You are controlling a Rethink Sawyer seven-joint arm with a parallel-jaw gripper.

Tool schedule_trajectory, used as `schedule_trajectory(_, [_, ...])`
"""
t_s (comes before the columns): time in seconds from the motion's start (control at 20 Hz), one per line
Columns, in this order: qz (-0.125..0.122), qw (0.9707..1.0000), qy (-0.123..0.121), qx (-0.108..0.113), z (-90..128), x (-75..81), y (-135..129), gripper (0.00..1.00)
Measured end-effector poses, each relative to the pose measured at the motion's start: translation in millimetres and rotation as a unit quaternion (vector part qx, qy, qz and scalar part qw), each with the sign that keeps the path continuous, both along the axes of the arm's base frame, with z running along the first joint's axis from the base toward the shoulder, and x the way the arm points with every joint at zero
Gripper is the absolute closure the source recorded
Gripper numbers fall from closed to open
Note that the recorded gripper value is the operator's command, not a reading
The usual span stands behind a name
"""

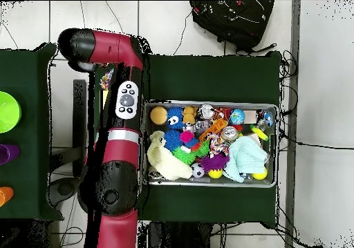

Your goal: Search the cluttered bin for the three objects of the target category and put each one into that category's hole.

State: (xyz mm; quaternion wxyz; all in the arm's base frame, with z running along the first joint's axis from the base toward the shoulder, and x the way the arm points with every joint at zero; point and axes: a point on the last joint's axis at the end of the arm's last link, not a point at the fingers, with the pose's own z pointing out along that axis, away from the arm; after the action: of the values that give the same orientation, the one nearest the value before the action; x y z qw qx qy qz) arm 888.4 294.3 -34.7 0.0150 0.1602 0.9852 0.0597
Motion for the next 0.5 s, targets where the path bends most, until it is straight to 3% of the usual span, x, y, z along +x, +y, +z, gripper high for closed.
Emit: schedule_trajectory(0.5, [0.003,1.0,0.004,0.006,-5,-8.3,15,0.0])
